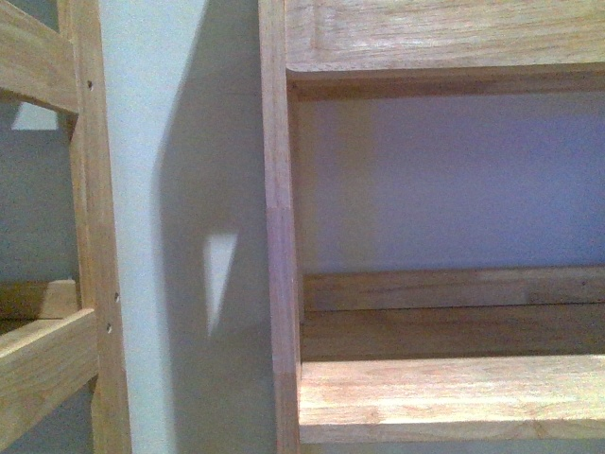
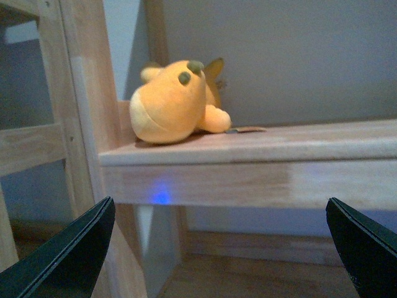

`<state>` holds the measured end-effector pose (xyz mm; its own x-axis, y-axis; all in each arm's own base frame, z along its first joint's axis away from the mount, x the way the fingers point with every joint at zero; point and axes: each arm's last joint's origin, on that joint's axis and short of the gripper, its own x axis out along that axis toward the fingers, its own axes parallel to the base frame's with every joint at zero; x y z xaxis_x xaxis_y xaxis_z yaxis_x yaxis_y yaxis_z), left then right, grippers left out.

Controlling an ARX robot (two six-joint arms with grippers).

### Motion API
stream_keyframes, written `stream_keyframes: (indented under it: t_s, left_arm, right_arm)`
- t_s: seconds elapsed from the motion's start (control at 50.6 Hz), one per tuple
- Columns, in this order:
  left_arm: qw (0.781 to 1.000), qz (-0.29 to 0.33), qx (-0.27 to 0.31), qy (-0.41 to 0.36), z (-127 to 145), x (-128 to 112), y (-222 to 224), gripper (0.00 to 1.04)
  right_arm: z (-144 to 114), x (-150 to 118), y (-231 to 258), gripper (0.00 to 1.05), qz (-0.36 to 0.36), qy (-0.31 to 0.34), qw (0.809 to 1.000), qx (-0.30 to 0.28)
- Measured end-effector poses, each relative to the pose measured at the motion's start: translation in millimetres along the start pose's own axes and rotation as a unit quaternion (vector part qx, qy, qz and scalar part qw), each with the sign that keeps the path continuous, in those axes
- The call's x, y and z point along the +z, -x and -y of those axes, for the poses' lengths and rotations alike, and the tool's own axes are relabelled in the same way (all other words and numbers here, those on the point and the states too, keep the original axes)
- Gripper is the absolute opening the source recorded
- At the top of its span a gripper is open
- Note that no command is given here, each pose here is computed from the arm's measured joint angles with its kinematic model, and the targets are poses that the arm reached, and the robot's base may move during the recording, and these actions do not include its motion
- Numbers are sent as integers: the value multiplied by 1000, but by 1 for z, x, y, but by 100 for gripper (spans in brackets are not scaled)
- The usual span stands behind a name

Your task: Put away toys

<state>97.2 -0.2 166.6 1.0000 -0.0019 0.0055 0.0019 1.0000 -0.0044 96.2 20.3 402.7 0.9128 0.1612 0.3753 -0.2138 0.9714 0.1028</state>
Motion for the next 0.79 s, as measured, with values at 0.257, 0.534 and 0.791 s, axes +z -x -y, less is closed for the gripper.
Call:
stream_keyframes:
  t_s: [0.257, 0.534, 0.791]
  left_arm:
    - [1000, 0, 0, 0, 0, 0, 0, 99]
    - [1000, 0, 0, 0, 0, 0, 0, 99]
    - [1000, 0, 0, 0, 0, 0, 0, 99]
  right_arm:
    - [3, -73, 29, 104, -2, -2, 999, -46]
    - [5, -141, 50, 98, -93, 44, 991, -81]
    - [20, -164, 65, 57, -189, 74, 975, -89]
